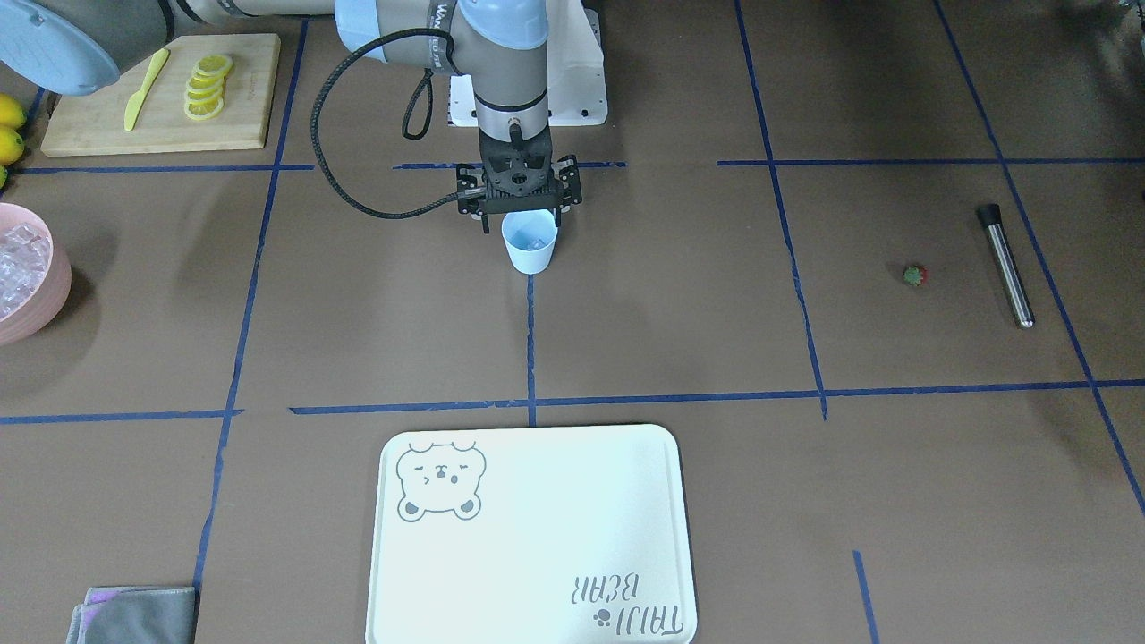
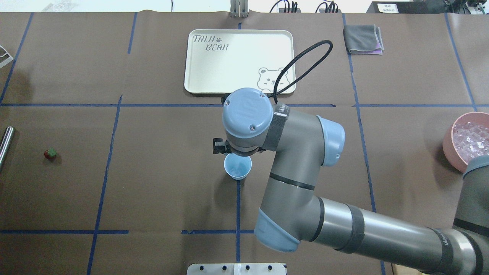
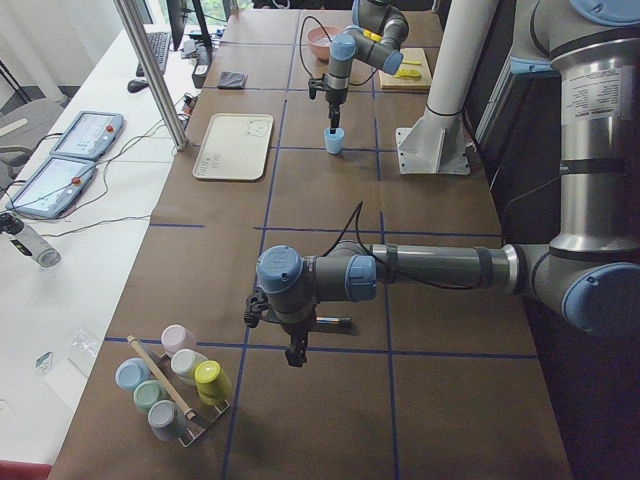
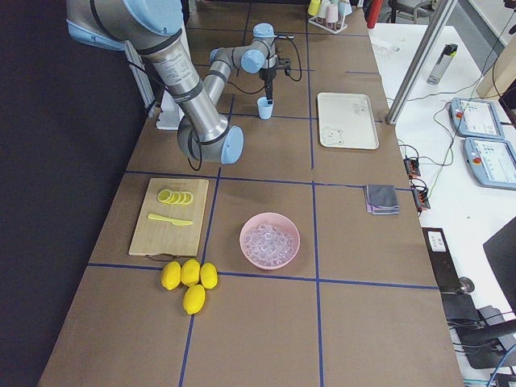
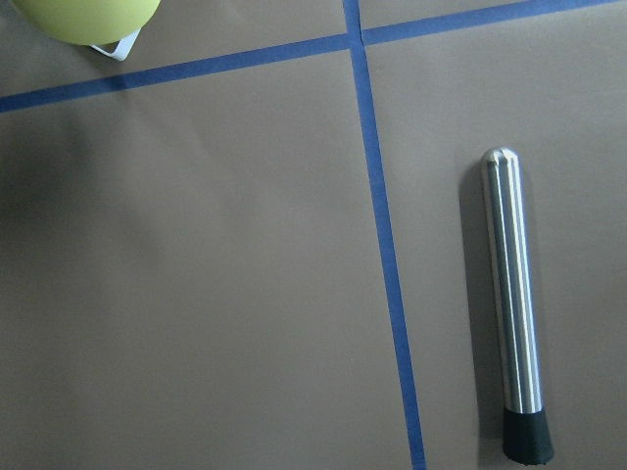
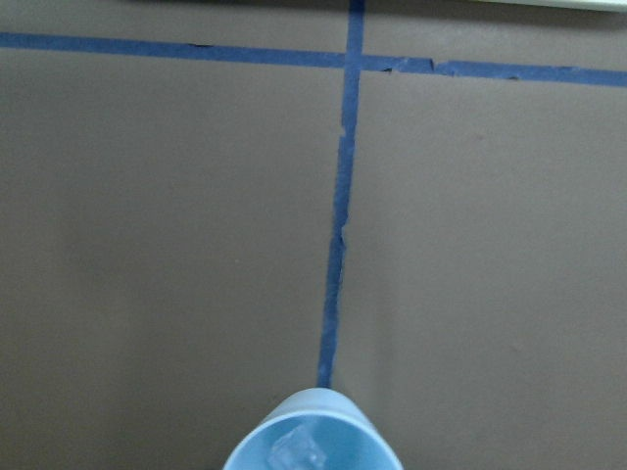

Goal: Mash ice and strawberries in cup
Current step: 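Move the right gripper back to the pink bowl of ice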

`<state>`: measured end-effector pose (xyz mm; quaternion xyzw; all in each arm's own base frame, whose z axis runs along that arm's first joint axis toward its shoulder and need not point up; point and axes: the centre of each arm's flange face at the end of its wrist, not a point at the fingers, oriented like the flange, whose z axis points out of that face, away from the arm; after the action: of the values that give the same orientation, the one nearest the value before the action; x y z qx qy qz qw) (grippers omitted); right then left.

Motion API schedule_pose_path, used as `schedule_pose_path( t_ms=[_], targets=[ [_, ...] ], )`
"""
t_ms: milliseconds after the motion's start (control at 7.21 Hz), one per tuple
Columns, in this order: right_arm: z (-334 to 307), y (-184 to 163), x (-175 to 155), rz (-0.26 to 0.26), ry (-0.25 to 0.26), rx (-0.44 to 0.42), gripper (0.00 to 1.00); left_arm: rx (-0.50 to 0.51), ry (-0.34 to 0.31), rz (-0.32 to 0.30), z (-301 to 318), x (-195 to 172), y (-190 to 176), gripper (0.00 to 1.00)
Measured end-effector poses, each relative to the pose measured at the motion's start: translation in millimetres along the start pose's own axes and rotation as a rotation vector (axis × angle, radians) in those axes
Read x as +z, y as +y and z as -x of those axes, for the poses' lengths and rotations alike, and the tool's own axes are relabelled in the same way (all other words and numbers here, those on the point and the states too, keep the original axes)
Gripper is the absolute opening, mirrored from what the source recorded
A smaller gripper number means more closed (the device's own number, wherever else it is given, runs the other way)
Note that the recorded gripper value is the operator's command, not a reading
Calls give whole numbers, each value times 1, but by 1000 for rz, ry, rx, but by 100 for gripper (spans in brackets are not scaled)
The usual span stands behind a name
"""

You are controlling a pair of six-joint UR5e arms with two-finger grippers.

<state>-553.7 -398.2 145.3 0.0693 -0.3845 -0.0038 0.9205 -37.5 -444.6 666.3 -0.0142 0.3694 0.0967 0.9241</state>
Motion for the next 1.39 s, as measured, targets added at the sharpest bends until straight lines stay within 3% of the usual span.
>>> schedule_pose_path(
  t_ms=[277,555,832,1109,1387],
  targets=[
    [-81,-20,-24,0,-14,-38,99,-1,0,1,0,0,0,100],
    [-190,-32,-37,12,16,-159,99,-3,0,3,1,1,0,100],
    [-315,-49,-52,73,38,-296,99,-3,1,3,1,1,0,100],
    [-430,-47,-71,115,24,-383,99,-2,0,3,1,1,0,100],
    [-524,-21,-69,115,-7,-421,99,-1,0,1,1,1,0,100]
  ],
)
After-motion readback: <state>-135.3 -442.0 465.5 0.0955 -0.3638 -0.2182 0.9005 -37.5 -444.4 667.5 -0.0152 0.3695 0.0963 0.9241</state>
